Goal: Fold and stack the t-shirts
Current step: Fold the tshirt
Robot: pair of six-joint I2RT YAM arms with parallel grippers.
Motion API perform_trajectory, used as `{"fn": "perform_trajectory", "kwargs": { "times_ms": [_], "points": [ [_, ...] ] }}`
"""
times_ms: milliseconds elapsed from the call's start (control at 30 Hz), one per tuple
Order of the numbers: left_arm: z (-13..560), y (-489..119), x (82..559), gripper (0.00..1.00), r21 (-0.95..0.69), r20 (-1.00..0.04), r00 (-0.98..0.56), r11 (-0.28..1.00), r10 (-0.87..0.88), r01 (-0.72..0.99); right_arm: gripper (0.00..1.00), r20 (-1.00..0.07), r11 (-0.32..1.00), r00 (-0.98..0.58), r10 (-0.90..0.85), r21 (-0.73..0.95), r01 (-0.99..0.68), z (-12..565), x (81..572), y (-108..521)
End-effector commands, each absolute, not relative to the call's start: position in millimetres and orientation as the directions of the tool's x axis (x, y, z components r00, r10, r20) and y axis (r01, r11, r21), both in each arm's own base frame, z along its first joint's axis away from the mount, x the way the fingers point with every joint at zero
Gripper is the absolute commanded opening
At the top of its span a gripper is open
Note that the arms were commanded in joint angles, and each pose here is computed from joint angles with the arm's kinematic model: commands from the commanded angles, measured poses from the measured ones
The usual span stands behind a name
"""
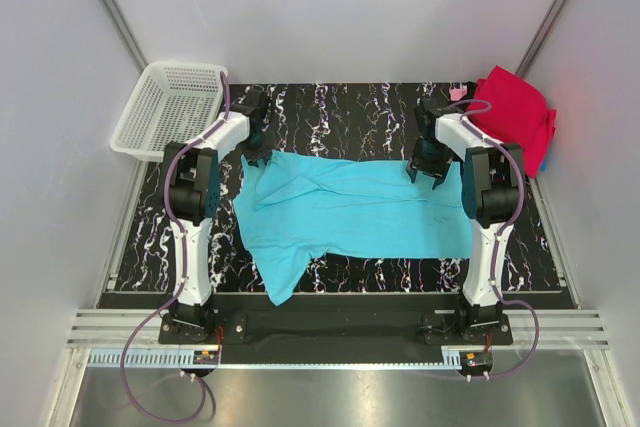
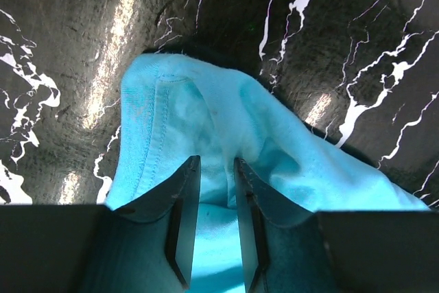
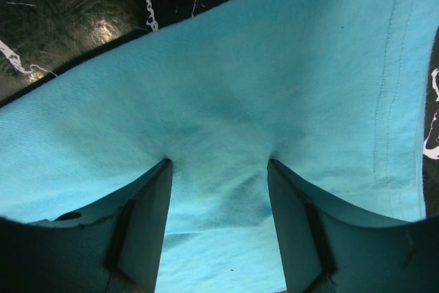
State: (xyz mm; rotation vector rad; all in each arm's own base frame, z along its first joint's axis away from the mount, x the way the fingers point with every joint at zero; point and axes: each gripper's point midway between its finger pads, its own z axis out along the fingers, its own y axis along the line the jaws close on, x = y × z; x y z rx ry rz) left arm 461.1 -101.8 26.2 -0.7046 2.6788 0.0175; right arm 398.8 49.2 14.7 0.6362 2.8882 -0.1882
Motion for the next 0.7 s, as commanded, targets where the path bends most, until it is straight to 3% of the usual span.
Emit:
{"fn": "perform_trajectory", "kwargs": {
  "times_ms": [0, 233, 667],
  "points": [
    [26, -99, 471, 0.30, -0.085, -0.382, -0.787, 0.866, -0.485, -0.493, 0.65, -0.170, 0.886, -0.904, 0.393, -0.192, 0.422, 2, 381, 28],
    [30, -102, 481, 0.23, -0.104, -0.400, -0.784, 0.873, -0.475, -0.476, 0.64, -0.169, 0.885, -0.905, 0.391, -0.200, 0.420, 2, 378, 26],
    [30, -108, 497, 0.26, -0.155, -0.418, -0.784, 0.887, -0.459, -0.436, 0.64, -0.162, 0.886, -0.907, 0.388, -0.205, 0.416, 0, 374, 26]
  ]
}}
